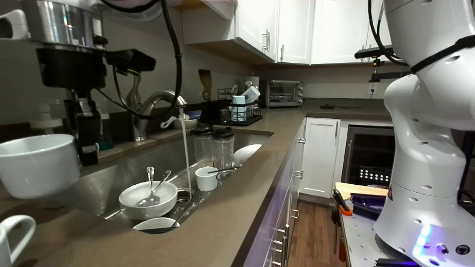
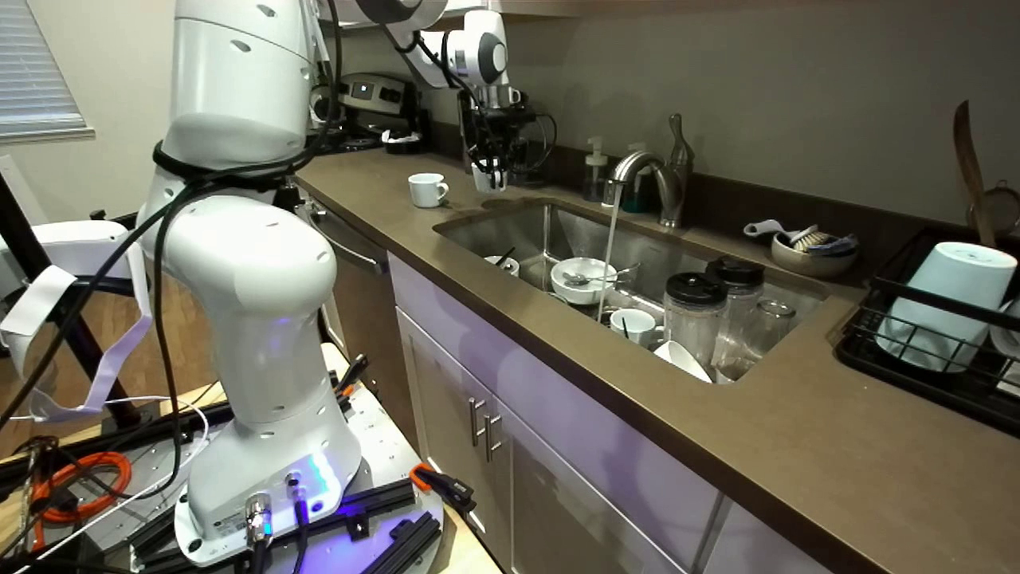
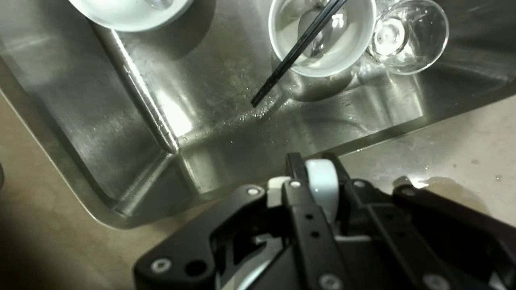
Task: Fill one of the mugs on the left side of the sink with water and then put it on the right side of the sink
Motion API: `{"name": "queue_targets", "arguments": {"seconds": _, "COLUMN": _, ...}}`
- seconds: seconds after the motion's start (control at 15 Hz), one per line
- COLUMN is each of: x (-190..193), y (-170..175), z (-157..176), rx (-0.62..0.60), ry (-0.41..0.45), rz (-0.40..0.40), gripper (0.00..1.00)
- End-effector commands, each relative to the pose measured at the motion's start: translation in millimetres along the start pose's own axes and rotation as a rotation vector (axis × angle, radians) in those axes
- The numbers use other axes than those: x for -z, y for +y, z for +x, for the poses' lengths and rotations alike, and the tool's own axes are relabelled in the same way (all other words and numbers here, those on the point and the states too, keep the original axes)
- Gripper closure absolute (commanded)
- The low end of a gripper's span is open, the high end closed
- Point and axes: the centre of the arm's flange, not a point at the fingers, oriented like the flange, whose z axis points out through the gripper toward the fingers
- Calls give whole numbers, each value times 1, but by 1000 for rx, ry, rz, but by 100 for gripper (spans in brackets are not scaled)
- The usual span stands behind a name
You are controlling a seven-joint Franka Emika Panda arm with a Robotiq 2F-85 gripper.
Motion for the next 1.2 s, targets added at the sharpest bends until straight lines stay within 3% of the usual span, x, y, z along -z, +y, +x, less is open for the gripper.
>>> {"name": "queue_targets", "arguments": {"seconds": 0.0, "x": 5, "y": -14, "z": -46, "rx": -84, "ry": 48, "rz": -14, "gripper": 92}}
{"name": "queue_targets", "arguments": {"seconds": 0.27, "x": -5, "y": -31, "z": -79, "rx": -176, "ry": 66, "rz": -4, "gripper": 92}}
{"name": "queue_targets", "arguments": {"seconds": 0.8, "x": -14, "y": -86, "z": -141, "rx": -386, "ry": 22, "rz": -12, "gripper": 92}}
{"name": "queue_targets", "arguments": {"seconds": 1.13, "x": -18, "y": -99, "z": -188, "rx": -502, "ry": 19, "rz": -43, "gripper": 92}}
